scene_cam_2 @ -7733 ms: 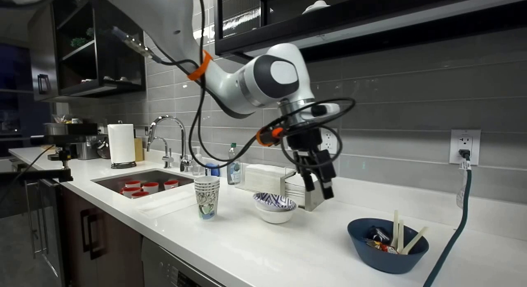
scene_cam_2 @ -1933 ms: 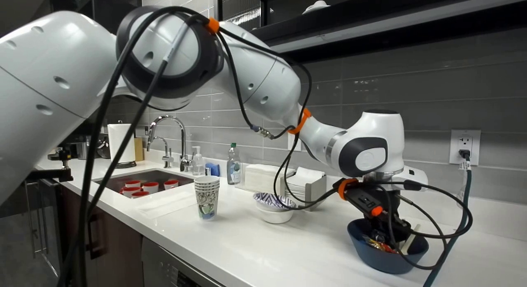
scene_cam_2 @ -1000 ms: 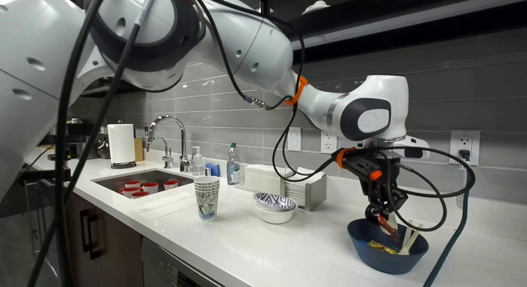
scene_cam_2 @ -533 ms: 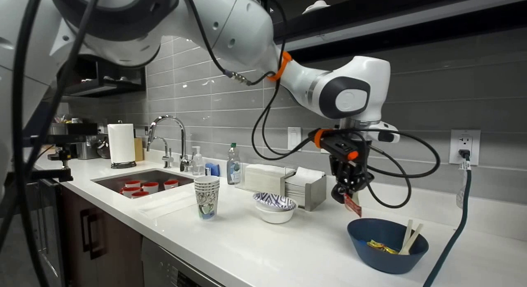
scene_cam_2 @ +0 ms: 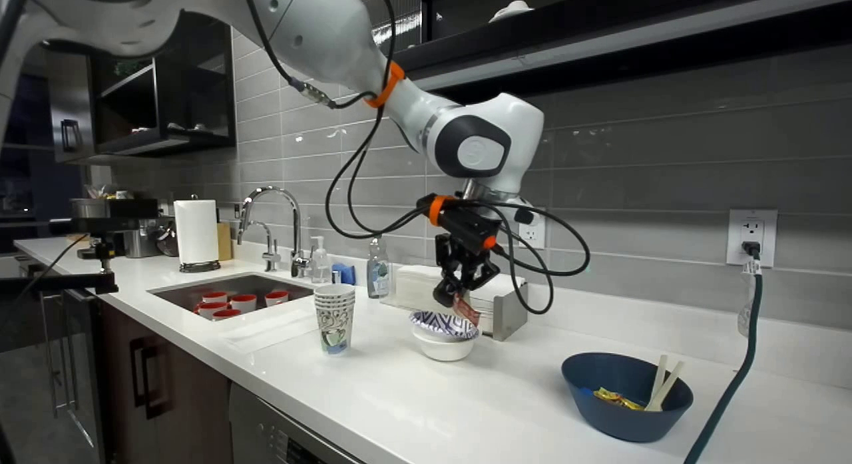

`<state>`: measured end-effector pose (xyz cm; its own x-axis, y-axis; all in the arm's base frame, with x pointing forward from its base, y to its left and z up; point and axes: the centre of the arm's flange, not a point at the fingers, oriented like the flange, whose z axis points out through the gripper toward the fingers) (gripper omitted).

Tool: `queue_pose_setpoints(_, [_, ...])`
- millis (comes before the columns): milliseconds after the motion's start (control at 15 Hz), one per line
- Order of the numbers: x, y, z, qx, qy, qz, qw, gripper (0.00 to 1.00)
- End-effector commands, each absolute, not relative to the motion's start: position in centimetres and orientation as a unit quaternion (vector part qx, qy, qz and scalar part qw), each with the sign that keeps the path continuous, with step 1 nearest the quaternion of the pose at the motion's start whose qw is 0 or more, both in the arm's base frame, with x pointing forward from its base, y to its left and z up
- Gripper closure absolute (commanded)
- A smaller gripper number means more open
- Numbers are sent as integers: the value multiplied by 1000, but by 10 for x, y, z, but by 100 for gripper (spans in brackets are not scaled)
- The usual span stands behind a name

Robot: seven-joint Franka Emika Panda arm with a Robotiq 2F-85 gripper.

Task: Put the plush in the other bowl

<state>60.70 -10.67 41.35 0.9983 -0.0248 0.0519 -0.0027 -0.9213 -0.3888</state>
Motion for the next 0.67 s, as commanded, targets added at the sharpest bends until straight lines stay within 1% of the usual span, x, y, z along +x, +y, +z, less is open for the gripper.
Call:
queue_pose_setpoints(0, [600, -55, 405, -973, -87, -26, 210, 92])
queue_pose_setpoints(333, [620, -7, 391, -965, -164, -43, 200, 92])
queue_pose_setpoints(600, [638, 2, 375, -965, -175, -63, 184, 92])
